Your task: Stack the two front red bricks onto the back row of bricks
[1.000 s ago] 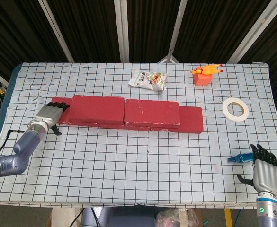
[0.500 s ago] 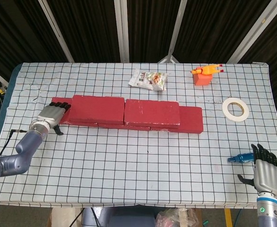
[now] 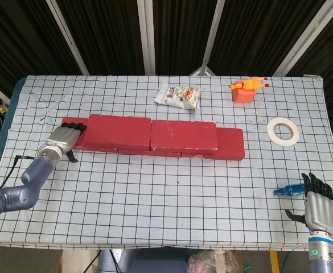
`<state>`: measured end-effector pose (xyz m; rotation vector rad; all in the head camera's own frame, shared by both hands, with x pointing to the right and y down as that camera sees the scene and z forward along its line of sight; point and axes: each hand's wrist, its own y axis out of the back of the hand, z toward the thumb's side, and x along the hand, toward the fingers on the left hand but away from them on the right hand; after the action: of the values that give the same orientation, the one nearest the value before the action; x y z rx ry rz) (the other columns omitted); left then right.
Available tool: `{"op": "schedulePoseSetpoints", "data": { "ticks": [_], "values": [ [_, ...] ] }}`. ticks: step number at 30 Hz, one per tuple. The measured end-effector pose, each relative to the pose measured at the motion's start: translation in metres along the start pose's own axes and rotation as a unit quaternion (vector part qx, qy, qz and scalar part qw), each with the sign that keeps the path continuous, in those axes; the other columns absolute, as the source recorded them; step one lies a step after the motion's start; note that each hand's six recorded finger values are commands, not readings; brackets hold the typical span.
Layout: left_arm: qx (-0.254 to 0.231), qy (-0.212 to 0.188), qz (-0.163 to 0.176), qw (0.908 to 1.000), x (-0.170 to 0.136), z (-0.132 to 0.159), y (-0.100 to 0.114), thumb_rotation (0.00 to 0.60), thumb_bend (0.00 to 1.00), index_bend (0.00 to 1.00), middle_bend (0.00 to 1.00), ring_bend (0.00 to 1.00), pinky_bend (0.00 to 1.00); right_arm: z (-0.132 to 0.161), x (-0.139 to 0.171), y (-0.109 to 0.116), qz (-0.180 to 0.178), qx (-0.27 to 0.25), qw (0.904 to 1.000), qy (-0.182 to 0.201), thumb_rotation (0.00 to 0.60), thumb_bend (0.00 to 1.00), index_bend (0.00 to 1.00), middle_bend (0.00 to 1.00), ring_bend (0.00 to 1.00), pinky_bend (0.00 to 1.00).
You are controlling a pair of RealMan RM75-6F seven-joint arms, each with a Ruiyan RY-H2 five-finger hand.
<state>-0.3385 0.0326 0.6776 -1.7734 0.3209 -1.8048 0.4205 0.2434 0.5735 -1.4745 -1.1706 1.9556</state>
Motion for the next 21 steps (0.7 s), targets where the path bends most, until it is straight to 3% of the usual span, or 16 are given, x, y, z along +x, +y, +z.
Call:
{"op": "schedulePoseSetpoints", "data": {
  "ticks": [15, 21],
  "values": [
    [-0.031, 0.013, 0.011, 0.9994, -0.025, -0.02, 0.008, 0.6, 0.0, 0.05, 0.0, 0.0, 0.02, 0.003, 0.0, -0.003, 0.003, 0.004, 1.0, 0.004, 0.6, 0.18, 0.05, 0.0, 0.0, 0.0],
    [-0.065, 0.015, 0.054, 0.9963, -0.057, -0.036, -0.005, 0.6, 0.0, 0.05, 0.0, 0.0, 0.02, 0.008, 0.001, -0.003, 0.002, 0.006, 0.9998, 0.019, 0.6, 0.18, 0.05, 0.0, 0.0, 0.0]
  ]
}}
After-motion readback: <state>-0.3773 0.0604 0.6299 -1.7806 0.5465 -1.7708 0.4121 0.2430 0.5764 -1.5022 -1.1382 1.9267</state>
